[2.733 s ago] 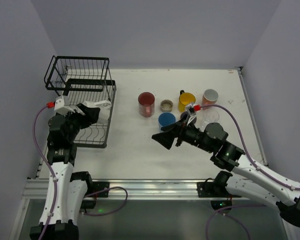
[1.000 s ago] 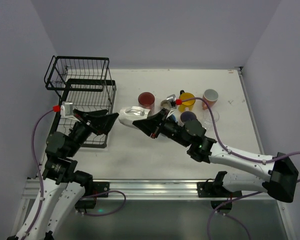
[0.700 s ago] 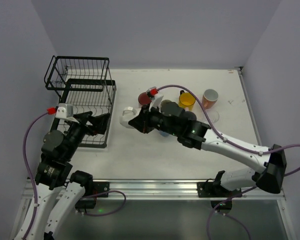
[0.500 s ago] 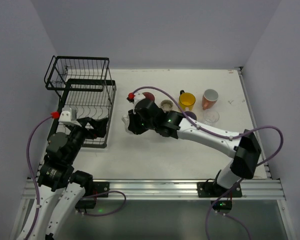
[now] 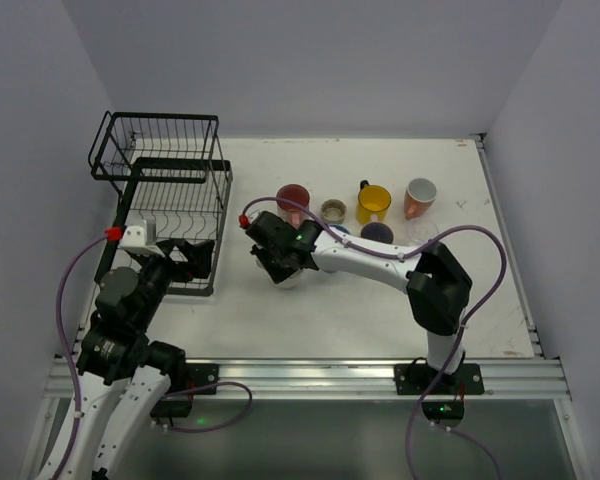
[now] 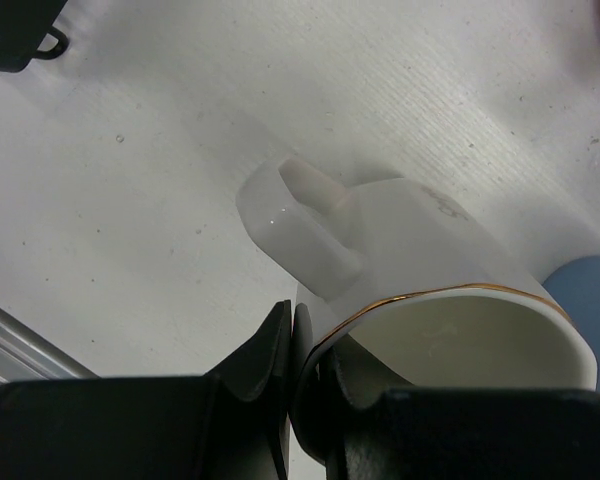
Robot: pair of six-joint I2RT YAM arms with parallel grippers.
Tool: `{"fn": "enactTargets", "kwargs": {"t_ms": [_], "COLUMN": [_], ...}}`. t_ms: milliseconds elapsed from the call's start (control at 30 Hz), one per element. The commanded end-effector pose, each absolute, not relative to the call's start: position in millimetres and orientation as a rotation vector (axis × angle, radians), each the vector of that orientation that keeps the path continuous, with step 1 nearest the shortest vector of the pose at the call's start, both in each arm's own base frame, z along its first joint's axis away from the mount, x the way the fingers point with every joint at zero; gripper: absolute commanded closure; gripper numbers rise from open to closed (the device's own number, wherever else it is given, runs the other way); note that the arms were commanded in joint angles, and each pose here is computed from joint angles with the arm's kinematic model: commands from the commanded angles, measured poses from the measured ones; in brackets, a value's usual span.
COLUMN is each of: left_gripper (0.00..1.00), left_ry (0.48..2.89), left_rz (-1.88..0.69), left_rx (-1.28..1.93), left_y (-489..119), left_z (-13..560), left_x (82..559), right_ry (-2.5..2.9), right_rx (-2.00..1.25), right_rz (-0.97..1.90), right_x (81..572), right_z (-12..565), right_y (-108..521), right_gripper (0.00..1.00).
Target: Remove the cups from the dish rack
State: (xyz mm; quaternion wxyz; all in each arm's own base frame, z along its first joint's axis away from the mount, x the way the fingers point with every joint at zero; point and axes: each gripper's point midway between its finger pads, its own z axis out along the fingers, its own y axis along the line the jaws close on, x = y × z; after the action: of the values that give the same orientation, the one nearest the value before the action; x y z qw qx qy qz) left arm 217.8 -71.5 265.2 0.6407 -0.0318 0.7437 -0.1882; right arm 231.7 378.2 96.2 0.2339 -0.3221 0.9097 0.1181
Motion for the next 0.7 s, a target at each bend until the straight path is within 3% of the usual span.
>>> {"fn": "enactTargets", "kwargs": {"t_ms": [0, 133, 367, 467, 500, 633, 667], "left_gripper": [0.00, 0.00, 0.00, 0.00, 0.00, 0.00, 0.00], "left_ry": [1.677, 1.675, 1.681, 1.688, 1.688, 1.695, 1.694], "left_rz": [-0.404, -0.410, -0.408, -0.400, -0.394, -0.391, -0.392], "left_rx": [-0.057, -0.053, -0.050, -0.052, -0.054, -0.052, -0.050], "left_y": [-68.6, -69.6, -70.2, -69.4, -68.7, -69.0, -69.3], "left_z": [267.3, 267.6, 266.1, 264.8, 265.1, 264.3, 264.6], "left_x": [217.7, 217.5, 218.8, 220.4, 220.8, 222.5, 222.2], "right_ry": [2.400, 2.399, 2.377, 2.331, 2.283, 2.169, 2.142], "right_rx": [-0.890, -0.904, -0.888, -0.849, -0.823, -0.748, -0.731], "right_rz": [0.356, 0.329, 0.298, 0.346, 0.395, 0.503, 0.522], "right_x": [252.2, 256.9, 261.2, 260.7, 260.1, 251.3, 248.9], "right_z": [122.6, 119.9, 131.0, 157.8, 180.1, 231.5, 241.3], "right_y": [391.2, 388.9, 384.1, 384.5, 385.3, 374.7, 370.9], "right_gripper": [1.00, 0.98, 0.61, 0.43, 0.30, 0.04, 0.01]}}
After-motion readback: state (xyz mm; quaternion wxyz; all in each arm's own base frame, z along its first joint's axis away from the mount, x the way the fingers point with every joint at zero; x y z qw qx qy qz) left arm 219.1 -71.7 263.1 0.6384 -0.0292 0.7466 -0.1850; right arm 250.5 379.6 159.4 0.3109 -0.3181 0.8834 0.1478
